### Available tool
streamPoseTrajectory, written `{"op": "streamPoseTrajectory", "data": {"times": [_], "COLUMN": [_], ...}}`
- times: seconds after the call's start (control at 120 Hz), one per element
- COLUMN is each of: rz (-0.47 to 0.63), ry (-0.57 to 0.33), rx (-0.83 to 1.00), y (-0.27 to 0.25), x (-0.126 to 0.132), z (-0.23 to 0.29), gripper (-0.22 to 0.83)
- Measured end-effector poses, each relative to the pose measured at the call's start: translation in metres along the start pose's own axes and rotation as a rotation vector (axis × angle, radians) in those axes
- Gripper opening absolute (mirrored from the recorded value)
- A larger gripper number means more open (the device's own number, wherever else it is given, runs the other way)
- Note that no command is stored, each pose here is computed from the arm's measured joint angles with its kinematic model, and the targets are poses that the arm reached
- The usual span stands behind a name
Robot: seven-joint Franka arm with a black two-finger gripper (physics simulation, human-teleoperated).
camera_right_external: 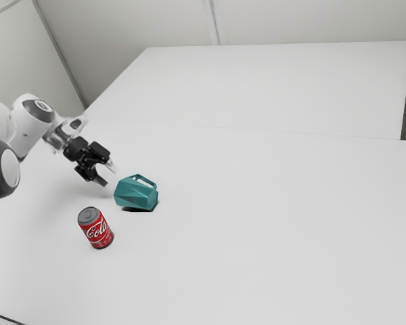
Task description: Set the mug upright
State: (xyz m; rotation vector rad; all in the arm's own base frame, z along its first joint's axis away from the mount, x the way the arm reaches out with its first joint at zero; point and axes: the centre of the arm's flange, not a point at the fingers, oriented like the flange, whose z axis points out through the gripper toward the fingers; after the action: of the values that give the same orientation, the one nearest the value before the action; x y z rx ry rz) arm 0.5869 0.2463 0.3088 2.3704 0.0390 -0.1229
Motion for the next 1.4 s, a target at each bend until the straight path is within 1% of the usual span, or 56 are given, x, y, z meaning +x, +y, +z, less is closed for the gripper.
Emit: {"op": "streamPoseTrajectory", "data": {"times": [0.233, 0.392, 0.517, 0.617, 0.775, 1.108, 1.133, 1.167, 1.267, 1.308, 1.4], "rz": [0.073, 0.091, 0.118, 0.137, 0.127, 0.120, 0.119, 0.116, 0.108, 0.103, 0.091], "ry": [0.038, 0.051, 0.072, 0.072, 0.069, 0.069, 0.070, 0.072, 0.075, 0.075, 0.072], "rx": [-0.114, -0.176, -0.201, -0.226, -0.256, -0.255, -0.253, -0.250, -0.242, -0.240, -0.236], "y": [-0.005, -0.001, 0.006, 0.015, 0.023, 0.030, 0.030, 0.030, 0.029, 0.029, 0.028], "x": [-0.008, -0.024, -0.024, -0.021, -0.031, -0.027, -0.026, -0.026, -0.026, -0.026, -0.025], "z": [0.025, 0.036, 0.035, 0.042, 0.055, 0.071, 0.071, 0.071, 0.070, 0.070, 0.071], "gripper": [0.61, 0.61, 0.62, 0.62, 0.62, 0.61, 0.59, 0.53, 0.26, 0.16, 0.02]}}
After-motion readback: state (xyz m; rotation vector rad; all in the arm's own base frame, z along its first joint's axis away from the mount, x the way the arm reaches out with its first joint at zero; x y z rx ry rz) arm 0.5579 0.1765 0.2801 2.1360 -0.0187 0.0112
